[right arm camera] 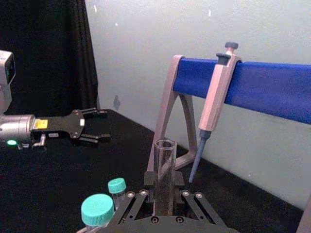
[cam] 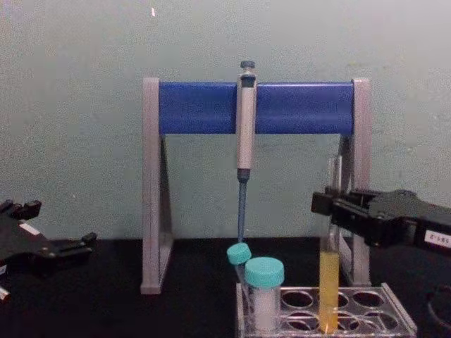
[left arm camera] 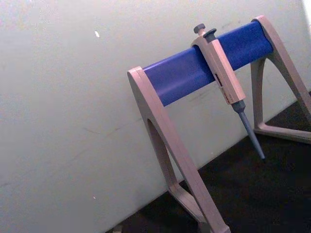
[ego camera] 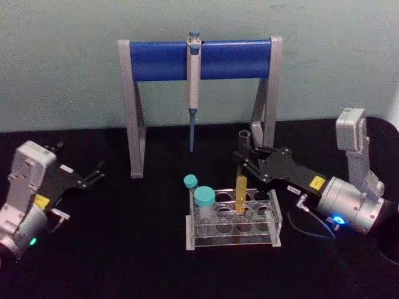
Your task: Pick up the test tube from the test tube rack, shake it, then place it back into the test tube rack.
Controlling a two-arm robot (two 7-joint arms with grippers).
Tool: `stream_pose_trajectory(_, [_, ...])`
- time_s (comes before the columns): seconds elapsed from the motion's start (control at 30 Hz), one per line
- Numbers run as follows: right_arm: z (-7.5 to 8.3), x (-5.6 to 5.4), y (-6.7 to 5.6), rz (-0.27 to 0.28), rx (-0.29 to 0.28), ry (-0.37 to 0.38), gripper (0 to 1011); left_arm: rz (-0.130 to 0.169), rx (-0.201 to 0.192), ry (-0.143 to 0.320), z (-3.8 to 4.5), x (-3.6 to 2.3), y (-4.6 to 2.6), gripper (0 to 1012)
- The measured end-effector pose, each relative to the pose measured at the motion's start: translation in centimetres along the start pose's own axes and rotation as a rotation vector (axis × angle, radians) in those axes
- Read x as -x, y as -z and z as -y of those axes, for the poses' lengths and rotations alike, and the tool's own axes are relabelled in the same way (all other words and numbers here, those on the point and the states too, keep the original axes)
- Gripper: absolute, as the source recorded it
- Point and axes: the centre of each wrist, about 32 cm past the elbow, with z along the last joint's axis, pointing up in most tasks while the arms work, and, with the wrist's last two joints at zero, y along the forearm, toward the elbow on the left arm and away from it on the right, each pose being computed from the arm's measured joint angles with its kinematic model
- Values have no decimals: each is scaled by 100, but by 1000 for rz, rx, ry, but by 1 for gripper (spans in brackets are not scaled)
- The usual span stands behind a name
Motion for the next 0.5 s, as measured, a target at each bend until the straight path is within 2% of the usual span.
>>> stream_pose_trajectory(0.5, [-44, -17, 49, -3, 50, -11, 229, 0, 0, 0, 0, 0, 0, 1001])
